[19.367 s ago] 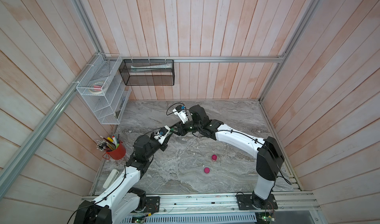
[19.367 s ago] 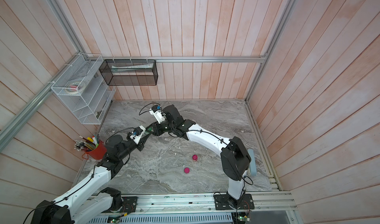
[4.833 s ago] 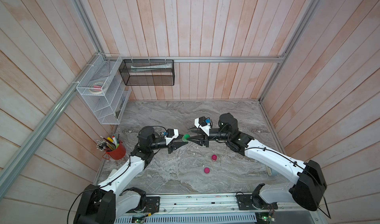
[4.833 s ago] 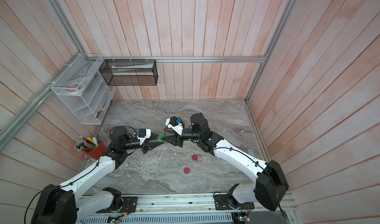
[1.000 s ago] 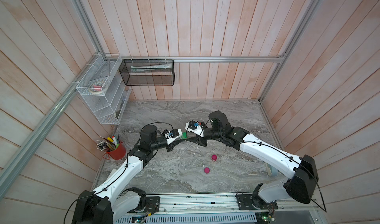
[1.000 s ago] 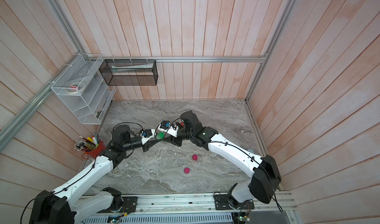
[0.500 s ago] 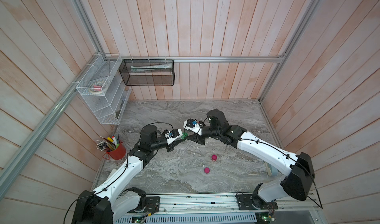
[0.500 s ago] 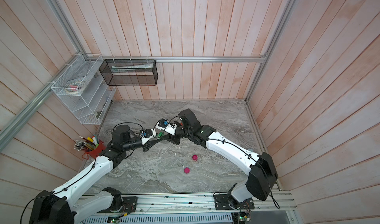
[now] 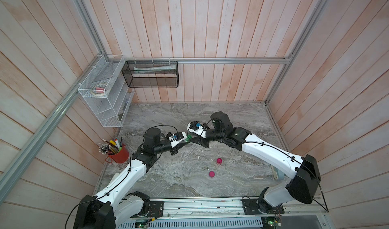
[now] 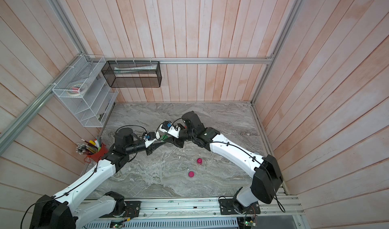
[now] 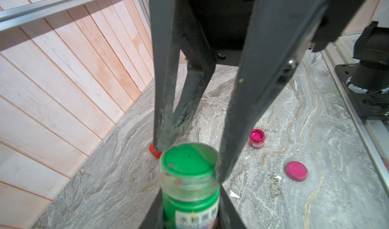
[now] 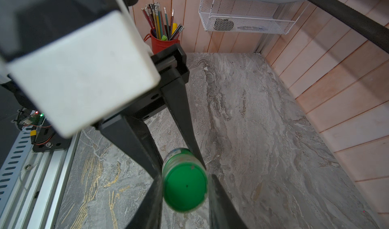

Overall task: Close the paint jar lid
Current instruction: Screw the lid onto the paint jar.

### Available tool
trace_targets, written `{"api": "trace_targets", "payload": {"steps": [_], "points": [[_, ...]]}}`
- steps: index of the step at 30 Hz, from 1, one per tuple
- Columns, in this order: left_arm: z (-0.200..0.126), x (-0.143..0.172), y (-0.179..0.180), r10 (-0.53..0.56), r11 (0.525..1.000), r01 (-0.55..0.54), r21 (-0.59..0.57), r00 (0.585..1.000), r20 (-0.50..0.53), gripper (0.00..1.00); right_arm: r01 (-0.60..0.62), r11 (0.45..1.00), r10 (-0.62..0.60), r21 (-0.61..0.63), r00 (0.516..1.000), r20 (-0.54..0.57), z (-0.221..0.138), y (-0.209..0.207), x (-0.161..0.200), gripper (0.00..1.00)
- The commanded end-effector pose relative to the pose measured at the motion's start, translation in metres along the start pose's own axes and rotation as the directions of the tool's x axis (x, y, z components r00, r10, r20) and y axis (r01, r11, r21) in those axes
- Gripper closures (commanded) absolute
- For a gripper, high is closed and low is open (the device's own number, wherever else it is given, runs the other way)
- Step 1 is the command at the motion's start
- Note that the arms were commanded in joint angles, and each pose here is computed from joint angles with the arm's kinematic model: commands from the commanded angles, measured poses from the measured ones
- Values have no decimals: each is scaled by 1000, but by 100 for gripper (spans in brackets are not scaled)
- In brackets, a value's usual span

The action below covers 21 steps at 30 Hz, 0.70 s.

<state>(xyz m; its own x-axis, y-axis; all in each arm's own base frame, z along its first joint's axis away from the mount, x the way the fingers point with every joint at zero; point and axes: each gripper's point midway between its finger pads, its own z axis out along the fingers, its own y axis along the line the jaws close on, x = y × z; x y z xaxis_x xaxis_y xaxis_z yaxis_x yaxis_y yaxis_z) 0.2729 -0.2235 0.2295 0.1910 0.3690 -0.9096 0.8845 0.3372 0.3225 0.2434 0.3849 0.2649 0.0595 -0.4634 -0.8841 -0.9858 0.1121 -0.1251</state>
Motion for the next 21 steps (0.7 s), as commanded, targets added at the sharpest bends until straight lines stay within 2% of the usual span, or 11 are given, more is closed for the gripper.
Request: {"api": "trace_targets", "payload": {"steps": [1, 16, 21], "points": [[-4, -15, 5, 50, 998, -49, -32, 998, 36, 70, -14, 999, 15, -38, 1000, 5, 6, 7, -6, 80], [-11, -19, 17, 97, 986, -92, -139, 995, 32, 70, -66, 997, 65, -31, 997, -34, 22, 10, -1, 83], [-18, -23, 27, 127, 967, -117, -226, 991, 30, 71, -130, 991, 128, -14, 989, -75, 33, 7, 7, 84]]}}
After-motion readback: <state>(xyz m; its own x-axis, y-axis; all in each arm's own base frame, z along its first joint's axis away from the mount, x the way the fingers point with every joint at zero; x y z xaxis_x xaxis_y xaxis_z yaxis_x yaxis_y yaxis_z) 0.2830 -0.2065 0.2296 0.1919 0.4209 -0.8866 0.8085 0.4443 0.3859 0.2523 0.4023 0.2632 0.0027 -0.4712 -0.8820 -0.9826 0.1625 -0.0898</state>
